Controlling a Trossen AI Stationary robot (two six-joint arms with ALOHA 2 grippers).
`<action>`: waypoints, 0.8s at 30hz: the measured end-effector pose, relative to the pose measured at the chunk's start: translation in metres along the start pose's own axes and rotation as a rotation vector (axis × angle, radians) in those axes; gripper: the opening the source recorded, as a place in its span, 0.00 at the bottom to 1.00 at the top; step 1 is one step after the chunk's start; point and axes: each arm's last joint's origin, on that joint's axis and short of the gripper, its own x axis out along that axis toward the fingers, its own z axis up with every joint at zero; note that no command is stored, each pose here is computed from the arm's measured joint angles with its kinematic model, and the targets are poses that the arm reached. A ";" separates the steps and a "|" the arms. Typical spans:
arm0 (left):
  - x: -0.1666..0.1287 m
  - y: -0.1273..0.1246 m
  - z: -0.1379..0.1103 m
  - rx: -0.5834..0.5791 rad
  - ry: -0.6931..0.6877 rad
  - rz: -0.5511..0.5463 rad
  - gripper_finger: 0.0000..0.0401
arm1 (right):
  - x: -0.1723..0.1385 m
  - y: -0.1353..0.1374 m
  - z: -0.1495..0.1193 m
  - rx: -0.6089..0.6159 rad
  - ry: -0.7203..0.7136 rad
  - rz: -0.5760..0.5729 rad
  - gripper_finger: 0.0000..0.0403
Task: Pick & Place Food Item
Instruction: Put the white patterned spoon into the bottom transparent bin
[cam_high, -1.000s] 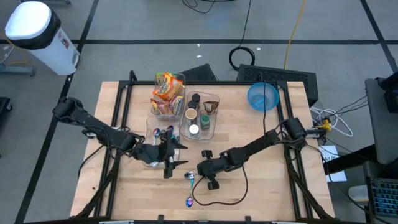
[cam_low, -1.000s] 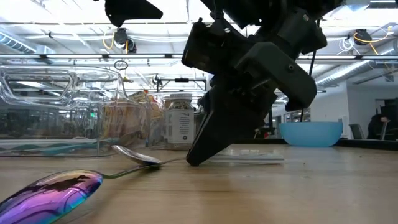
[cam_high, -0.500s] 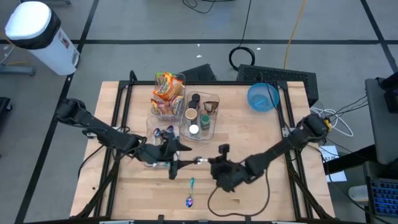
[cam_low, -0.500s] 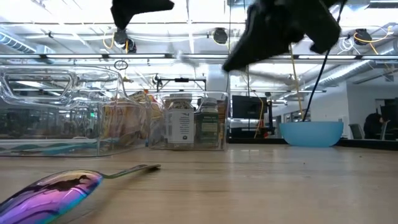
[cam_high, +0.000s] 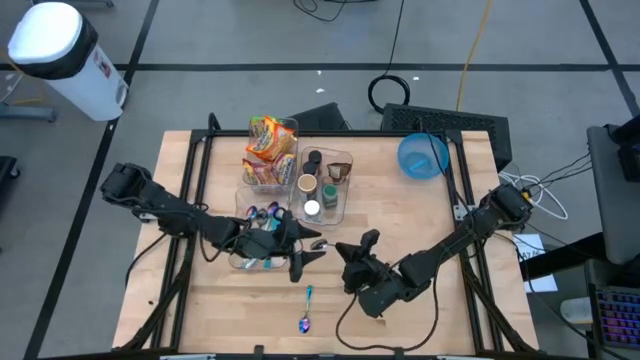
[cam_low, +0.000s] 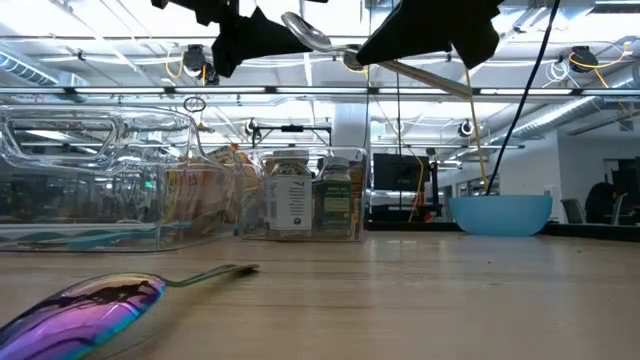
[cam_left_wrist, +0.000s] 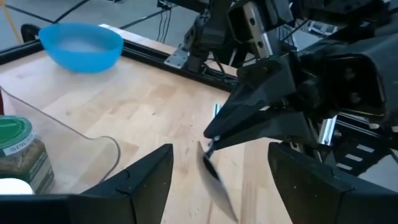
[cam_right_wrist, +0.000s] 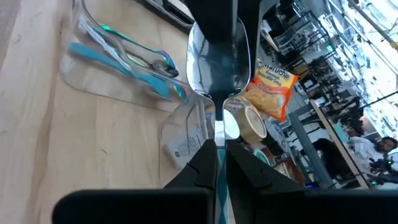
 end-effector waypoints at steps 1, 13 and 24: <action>0.000 0.001 0.000 -0.005 0.002 -0.001 0.67 | 0.000 0.000 0.000 0.001 -0.001 0.000 0.01; 0.001 0.003 -0.004 -0.026 0.054 0.001 0.26 | 0.000 0.000 0.003 0.026 -0.014 0.001 0.01; -0.006 0.007 -0.005 0.146 0.069 0.115 0.02 | 0.000 0.003 0.004 0.136 -0.018 0.125 0.13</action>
